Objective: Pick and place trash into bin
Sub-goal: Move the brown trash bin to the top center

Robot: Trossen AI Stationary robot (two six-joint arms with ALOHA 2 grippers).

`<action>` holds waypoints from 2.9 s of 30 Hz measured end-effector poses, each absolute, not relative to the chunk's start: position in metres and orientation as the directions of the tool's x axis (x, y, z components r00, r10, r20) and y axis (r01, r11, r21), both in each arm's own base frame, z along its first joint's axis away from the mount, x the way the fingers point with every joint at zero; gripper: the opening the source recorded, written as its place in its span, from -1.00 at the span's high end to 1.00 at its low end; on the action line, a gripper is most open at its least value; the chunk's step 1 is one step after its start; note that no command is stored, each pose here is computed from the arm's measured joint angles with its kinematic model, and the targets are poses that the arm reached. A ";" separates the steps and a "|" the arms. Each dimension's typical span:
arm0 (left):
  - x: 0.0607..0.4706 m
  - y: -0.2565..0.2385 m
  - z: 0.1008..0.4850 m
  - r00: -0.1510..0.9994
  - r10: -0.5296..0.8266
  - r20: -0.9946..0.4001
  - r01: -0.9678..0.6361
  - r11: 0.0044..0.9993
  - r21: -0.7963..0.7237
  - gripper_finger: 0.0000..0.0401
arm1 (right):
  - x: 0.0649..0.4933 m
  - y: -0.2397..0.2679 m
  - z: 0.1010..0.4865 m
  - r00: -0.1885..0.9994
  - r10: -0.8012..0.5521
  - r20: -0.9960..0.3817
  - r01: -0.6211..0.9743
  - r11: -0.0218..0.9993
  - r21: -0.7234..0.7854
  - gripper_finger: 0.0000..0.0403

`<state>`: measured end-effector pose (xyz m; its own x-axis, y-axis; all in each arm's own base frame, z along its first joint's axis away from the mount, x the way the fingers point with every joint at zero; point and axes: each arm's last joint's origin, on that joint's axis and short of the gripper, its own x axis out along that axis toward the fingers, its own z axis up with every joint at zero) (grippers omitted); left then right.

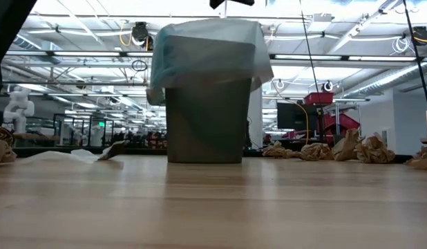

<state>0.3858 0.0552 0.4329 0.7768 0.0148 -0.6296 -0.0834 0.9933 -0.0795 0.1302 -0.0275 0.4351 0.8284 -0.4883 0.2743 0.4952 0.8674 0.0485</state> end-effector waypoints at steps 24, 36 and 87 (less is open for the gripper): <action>0.424 0.046 0.374 0.659 -0.046 -0.751 -0.072 0.990 -0.124 0.27 | 0.132 -0.028 0.428 0.849 -0.487 0.204 0.493 0.870 0.020 0.66; 0.432 0.046 0.368 0.665 -0.054 -0.745 -0.071 0.988 -0.135 0.29 | 0.133 -0.028 0.425 0.855 -0.487 0.178 0.490 0.871 0.028 0.66; 0.416 0.141 0.302 0.172 0.070 -0.983 -0.261 0.965 0.023 1.00 | 0.131 -0.026 0.427 0.875 -0.444 0.192 0.453 0.891 -0.003 0.66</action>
<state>0.4155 0.1415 0.3022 0.1723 0.0701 -0.9825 -0.2613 0.9650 0.0230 0.1310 -0.0261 0.4265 0.8750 -0.4443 0.1924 0.4533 0.8914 -0.0031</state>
